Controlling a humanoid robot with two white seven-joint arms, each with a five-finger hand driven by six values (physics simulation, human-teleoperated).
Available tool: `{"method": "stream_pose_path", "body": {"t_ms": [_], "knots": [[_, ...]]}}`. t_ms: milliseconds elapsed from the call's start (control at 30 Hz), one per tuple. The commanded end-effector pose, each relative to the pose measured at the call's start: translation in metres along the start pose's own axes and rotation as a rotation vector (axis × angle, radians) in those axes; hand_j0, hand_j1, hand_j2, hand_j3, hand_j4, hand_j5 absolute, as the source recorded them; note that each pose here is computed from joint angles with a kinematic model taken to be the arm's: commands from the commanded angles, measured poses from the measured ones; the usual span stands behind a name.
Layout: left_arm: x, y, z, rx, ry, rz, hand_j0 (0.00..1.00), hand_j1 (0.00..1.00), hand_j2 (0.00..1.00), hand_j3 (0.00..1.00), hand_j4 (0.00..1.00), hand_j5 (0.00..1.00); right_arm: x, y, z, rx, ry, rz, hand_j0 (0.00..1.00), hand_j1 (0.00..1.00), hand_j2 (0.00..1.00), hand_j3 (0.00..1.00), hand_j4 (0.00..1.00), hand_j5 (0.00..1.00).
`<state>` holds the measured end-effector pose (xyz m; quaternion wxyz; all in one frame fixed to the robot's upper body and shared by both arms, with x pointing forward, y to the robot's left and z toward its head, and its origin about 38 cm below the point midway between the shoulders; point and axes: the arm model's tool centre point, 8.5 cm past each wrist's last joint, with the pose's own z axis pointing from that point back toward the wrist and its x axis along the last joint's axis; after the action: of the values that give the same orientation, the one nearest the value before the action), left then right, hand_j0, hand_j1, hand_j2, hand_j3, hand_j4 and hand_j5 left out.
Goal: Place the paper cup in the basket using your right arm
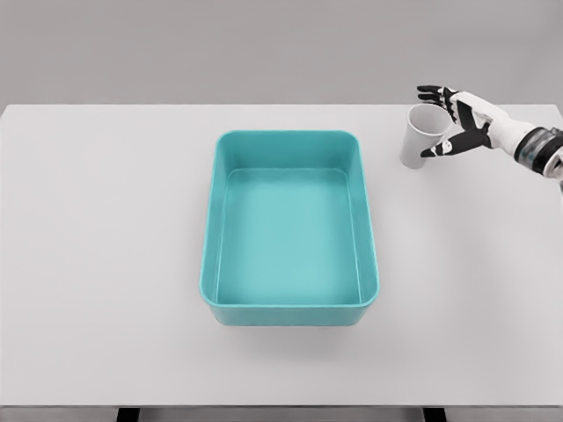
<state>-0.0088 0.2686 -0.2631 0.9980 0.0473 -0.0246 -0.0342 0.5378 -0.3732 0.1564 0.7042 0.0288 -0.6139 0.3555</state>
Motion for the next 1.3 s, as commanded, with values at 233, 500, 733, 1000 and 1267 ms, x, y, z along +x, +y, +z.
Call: {"method": "stream_pose_path", "body": {"t_ms": [233, 500, 733, 1000, 1267], "knots": [[-0.0001, 0.0000, 0.0000, 0.000, 0.000, 0.000, 1.00, 1.00, 1.00, 1.00, 1.00, 1.00, 0.0011, 0.0000, -0.0004, -0.002, -0.008, -0.003, 1.00, 1.00, 1.00, 1.00, 1.00, 1.00], [-0.0001, 0.0000, 0.0000, 0.000, 0.000, 0.000, 1.00, 1.00, 1.00, 1.00, 1.00, 1.00, 0.0008, -0.0003, 0.0001, -0.001, -0.007, 0.000, 0.94, 0.94, 0.94, 0.94, 0.94, 0.94], [-0.0001, 0.0000, 0.0000, 0.000, 0.000, 0.000, 1.00, 1.00, 1.00, 1.00, 1.00, 1.00, 0.0069, 0.0011, -0.0013, 0.004, -0.038, 0.020, 0.93, 0.93, 0.93, 0.93, 0.93, 0.93], [-0.0001, 0.0000, 0.0000, 0.000, 0.000, 0.000, 1.00, 1.00, 1.00, 1.00, 1.00, 1.00, 0.0073, 0.0006, -0.0009, 0.004, -0.039, 0.024, 0.82, 0.82, 0.82, 0.82, 0.82, 0.82], [-0.0001, 0.0000, 0.0000, 0.000, 0.000, 0.000, 1.00, 1.00, 1.00, 1.00, 1.00, 1.00, 0.0094, 0.0002, -0.0008, 0.003, -0.056, 0.037, 0.77, 0.77, 0.77, 0.77, 0.77, 0.77]]}}
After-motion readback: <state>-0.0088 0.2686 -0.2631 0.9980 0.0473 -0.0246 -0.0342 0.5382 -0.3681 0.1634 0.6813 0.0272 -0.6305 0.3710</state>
